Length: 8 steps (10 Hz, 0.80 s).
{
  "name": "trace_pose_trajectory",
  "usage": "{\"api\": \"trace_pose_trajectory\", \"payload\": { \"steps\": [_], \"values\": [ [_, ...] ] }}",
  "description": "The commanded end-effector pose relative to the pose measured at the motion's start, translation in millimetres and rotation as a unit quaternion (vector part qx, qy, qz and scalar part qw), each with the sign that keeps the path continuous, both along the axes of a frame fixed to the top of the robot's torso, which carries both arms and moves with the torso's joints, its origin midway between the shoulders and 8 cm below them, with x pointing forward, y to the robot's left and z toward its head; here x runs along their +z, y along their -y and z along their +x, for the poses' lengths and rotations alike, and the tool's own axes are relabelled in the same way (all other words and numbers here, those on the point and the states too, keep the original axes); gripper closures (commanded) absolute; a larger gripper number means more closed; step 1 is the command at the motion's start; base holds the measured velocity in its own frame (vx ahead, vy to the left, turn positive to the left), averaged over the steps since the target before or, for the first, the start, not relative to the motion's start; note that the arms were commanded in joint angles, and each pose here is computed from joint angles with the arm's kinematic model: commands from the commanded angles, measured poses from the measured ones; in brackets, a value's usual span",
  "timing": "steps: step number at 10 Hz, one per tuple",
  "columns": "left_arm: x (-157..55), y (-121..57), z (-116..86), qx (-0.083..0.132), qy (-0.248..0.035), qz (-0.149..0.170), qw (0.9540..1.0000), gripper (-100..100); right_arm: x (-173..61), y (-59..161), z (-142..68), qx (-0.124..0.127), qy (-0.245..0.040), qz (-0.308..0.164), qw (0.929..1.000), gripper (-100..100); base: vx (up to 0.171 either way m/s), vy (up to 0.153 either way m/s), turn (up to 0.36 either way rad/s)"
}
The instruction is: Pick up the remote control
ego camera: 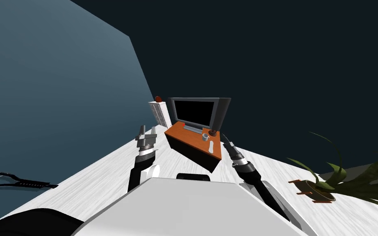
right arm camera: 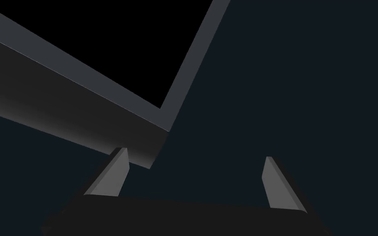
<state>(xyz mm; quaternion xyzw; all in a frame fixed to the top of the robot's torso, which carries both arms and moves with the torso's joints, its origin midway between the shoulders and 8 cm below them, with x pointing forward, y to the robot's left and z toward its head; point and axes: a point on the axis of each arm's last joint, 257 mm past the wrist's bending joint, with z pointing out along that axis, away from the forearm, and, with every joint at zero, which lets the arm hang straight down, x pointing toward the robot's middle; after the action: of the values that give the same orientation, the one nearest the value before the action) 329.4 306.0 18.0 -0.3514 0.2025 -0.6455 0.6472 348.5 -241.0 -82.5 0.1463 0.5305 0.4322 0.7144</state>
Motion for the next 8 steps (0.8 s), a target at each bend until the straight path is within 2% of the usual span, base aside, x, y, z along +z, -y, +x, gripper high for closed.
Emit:
{"api": "trace_pose_trajectory", "payload": {
  "steps": [1, 2, 3, 4, 5, 6, 7, 8],
  "values": [
    [0, 0.0, 0, 0.0, 0.0, 0.0, 1.0, 0, -12, 0, -1, -0.005, -0.011, -0.028, 0.9995, -100, -0.023, 0.044, 0.122],
    [0, 0.0, 0, 0.0, 0.0, 0.0, 1.0, 0, -39, 1, -4, -0.004, -0.038, -0.067, 0.997, -100, -0.03, 0.053, 0.211],
    [0, 0.0, 0, 0.0, 0.0, 0.0, 1.0, 0, -39, 1, -4, -0.008, -0.036, -0.075, 0.9965, -100, -0.019, 0.04, 0.088],
    [0, 0.0, 0, 0.0, 0.0, 0.0, 1.0, 0, -67, 2, -8, -0.005, -0.064, -0.113, 0.9915, -100, -0.011, 0.049, 0.19],
    [0, 0.0, 0, 0.0, 0.0, 0.0, 1.0, 0, -67, 2, -8, -0.009, -0.061, -0.123, 0.9904, -100, -0.007, 0.037, 0.129],
    [0, 0.0, 0, 0.0, 0.0, 0.0, 1.0, 0, -96, 4, -14, -0.003, -0.089, -0.16, 0.9832, -100, -0.014, 0.047, 0.244],
    [0, 0.0, 0, 0.0, 0.0, 0.0, 1.0, 0, -97, 5, -14, -0.007, -0.086, -0.173, 0.9812, -100, -0.014, 0.039, 0.12],
    [0, -0.1, 0, 0.0, 0.0, 0.0, 1.0, 0, -127, 8, -23, -0.001, -0.115, -0.21, 0.9709, -100, -0.006, 0.048, 0.269]
  ]
}}
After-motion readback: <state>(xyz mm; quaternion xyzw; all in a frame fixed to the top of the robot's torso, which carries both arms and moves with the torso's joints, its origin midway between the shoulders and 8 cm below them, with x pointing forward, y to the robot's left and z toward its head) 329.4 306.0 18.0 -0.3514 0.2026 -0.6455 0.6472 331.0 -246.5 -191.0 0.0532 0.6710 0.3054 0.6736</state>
